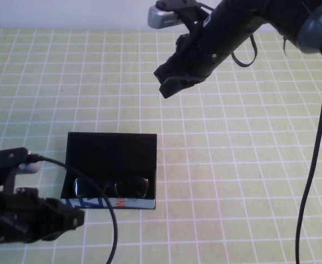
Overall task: Return glasses to glasses case
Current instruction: Close the glasses case
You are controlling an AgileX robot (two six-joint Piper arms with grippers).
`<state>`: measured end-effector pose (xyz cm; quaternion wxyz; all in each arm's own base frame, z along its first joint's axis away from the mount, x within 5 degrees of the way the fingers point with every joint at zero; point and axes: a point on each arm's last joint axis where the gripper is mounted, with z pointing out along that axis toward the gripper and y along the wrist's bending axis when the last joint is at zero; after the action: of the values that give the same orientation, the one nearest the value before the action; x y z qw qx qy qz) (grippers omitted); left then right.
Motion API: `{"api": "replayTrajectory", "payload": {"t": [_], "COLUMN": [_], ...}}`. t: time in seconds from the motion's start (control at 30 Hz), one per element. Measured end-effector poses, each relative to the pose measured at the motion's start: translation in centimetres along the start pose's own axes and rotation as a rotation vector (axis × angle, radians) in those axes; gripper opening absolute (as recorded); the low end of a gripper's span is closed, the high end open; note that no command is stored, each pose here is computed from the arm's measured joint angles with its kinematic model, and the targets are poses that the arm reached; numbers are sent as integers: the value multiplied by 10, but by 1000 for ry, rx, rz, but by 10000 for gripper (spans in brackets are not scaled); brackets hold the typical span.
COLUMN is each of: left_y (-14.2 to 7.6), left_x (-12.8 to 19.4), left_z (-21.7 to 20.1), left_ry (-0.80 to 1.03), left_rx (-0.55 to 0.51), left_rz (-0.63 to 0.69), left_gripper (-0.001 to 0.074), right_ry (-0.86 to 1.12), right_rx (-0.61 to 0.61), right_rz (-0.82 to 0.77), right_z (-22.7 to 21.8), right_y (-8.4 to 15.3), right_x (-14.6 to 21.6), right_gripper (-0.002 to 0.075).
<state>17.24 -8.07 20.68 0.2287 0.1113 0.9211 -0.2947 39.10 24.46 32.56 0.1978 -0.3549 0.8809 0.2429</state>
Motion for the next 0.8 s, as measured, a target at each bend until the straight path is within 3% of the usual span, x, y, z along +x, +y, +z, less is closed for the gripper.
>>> {"api": "replayTrajectory", "payload": {"t": [0.33,0.8], "left_y": [30,48], "left_x": [-13,-27], "left_z": [59,91], "left_ry": [-29,-7], "left_rx": [51,42], "left_rz": [-25,-18], "left_gripper": [-2,-2], "right_ry": [31,-82], "right_rx": [-20,-12], "right_rz": [98,128], "right_z": [30,41], "right_y": [-37,-43], "right_x": [8,-1], "right_gripper": [-11,-11]}}
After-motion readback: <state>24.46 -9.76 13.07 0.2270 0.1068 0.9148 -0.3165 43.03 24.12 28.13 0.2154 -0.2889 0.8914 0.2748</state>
